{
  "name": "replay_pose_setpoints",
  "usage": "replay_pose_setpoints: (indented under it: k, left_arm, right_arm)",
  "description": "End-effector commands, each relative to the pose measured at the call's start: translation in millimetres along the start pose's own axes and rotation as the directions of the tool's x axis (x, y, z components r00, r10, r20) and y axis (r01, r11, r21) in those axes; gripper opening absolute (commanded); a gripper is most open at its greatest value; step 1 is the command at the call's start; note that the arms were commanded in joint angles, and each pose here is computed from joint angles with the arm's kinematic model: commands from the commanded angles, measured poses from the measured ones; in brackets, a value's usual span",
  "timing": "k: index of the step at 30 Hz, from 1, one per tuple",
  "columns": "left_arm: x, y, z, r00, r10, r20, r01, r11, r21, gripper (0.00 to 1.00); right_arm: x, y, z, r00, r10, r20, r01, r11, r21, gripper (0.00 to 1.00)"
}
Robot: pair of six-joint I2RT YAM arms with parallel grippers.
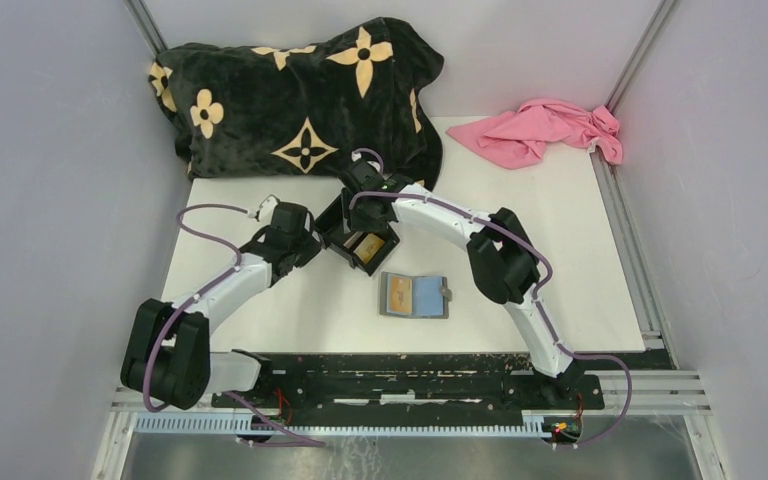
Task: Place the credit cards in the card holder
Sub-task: Adjust the storage box at the center of the board.
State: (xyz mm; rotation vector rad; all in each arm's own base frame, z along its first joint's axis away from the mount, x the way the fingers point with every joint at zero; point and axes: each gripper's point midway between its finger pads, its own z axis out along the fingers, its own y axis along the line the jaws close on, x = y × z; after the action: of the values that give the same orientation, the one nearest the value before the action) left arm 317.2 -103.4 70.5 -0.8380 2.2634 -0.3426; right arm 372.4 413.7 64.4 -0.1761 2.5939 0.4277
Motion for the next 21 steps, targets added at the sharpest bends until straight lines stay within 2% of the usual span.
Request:
replay_pose_setpoints:
  k: [1, 4, 10, 17, 21]
  left_arm:
    - [-22.4, -8.5, -0.5, 0.996, 0.056, 0.064, -0.056, 0.998, -0.014, 0.14]
    - [-32.4, -12.8, 1.2, 0.994, 0.071, 0.088, -0.068, 0.997, -0.031, 0.14]
    - [-52.7, -20.4, 4.4, 0.985, 0.065, 0.16, -0.058, 0.997, -0.053, 0.14]
    - [-68.7, -29.9, 16.3, 0.981, 0.054, 0.186, -0.042, 0.997, -0.065, 0.15]
    - [-71.6, -43.7, 26.6, 0.983, 0.056, 0.173, -0.054, 0.998, -0.014, 0.16]
  right_arm:
    - [-28.4, 7.6, -29.4, 0.998, -0.018, 0.061, 0.02, 0.999, -0.026, 0.59]
    - [-30.2, 1.1, -27.1, 0.998, 0.01, 0.059, -0.008, 1.0, -0.027, 0.6]
    - [-41.0, -10.7, -23.2, 0.987, 0.162, 0.022, -0.159, 0.983, -0.096, 0.6]
    - [-44.1, -23.3, -21.0, 0.977, 0.211, 0.001, -0.21, 0.972, -0.103, 0.61]
    - [-44.3, -27.3, -18.0, 0.973, 0.232, -0.015, -0.232, 0.965, -0.122, 0.61]
